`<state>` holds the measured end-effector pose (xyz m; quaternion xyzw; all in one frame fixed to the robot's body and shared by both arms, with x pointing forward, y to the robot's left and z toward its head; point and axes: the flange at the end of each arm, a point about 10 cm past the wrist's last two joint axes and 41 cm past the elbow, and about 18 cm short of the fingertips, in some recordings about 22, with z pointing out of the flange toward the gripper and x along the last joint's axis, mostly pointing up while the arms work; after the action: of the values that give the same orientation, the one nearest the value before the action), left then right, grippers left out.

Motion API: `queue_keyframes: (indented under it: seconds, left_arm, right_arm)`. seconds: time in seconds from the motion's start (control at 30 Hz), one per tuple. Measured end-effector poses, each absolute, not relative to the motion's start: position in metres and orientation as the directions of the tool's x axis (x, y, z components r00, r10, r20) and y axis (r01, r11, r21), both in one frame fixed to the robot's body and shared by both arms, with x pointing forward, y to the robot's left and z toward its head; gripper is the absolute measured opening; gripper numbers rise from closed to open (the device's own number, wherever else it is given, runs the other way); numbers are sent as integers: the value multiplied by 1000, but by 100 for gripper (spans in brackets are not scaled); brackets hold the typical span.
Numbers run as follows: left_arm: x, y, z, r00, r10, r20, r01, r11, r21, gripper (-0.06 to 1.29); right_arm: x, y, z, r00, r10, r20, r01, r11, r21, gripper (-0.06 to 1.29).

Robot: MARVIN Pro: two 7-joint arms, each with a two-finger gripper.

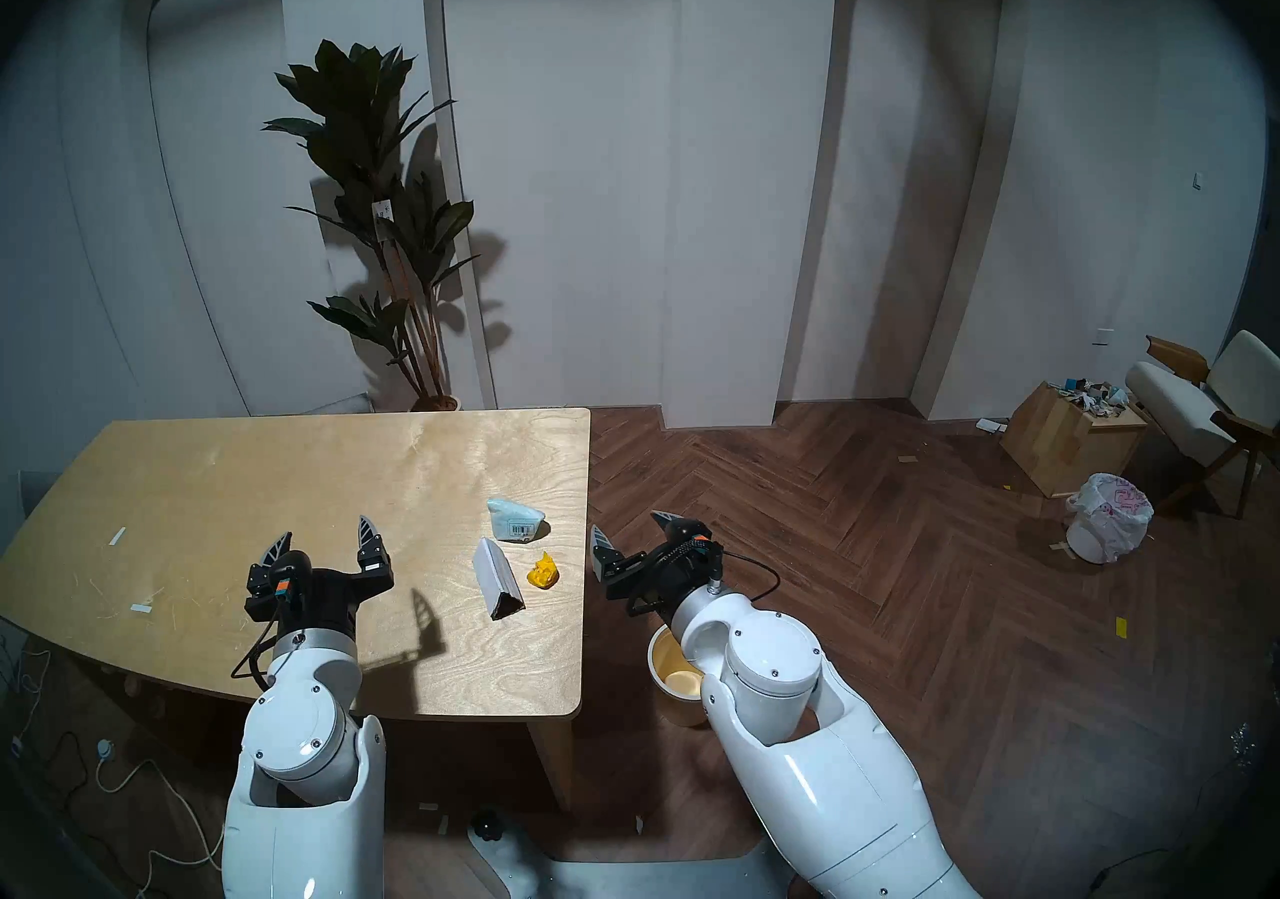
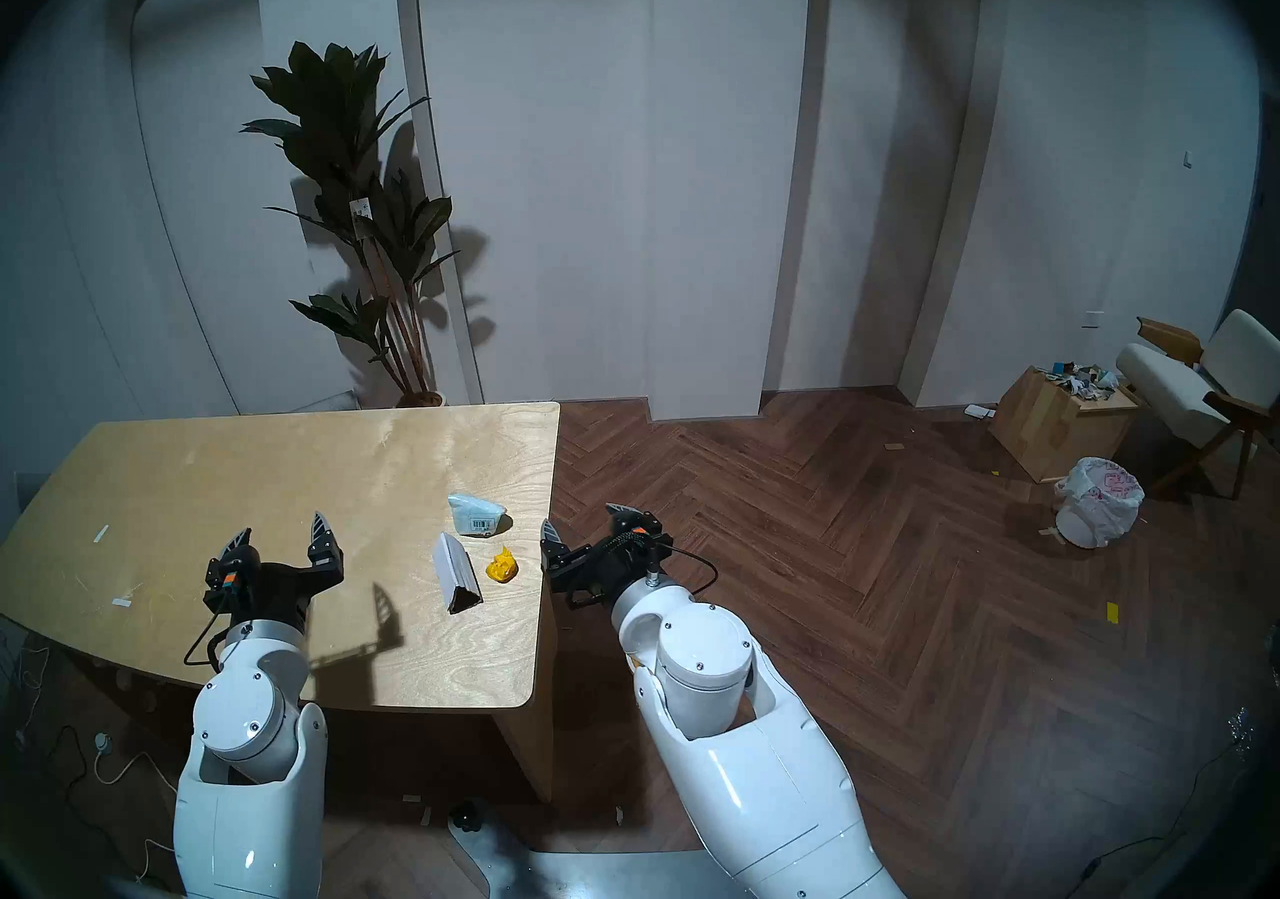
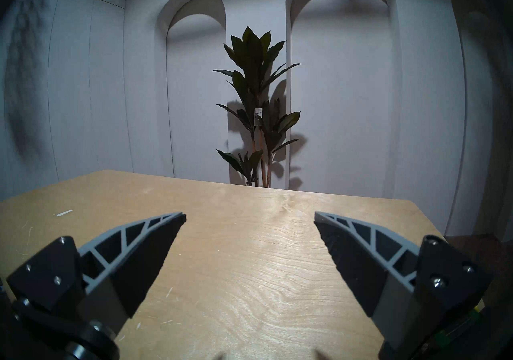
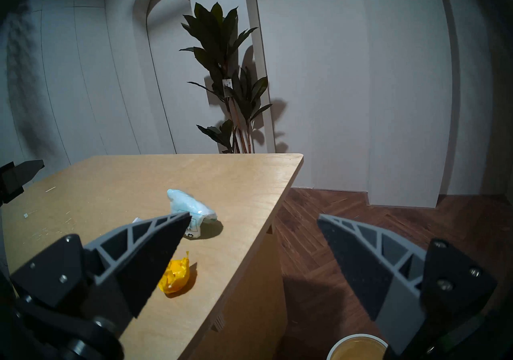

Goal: Put the trash into the trash bin on the ground

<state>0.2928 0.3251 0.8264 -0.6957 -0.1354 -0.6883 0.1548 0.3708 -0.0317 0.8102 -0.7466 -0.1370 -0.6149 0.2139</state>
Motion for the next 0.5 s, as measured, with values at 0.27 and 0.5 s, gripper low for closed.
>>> queue_keyframes:
  seconds: [0.27, 0.5]
  left_arm:
    - [292, 326, 829, 12, -26, 1000, 413, -910, -29, 126]
    - [292, 323, 829, 10, -18, 1000, 419, -908, -21, 126]
  right_arm:
    - [388, -9, 838, 193, -64, 979, 492, -857, -153, 123]
    - [402, 8, 842, 228, -51, 972, 495, -854, -161, 123]
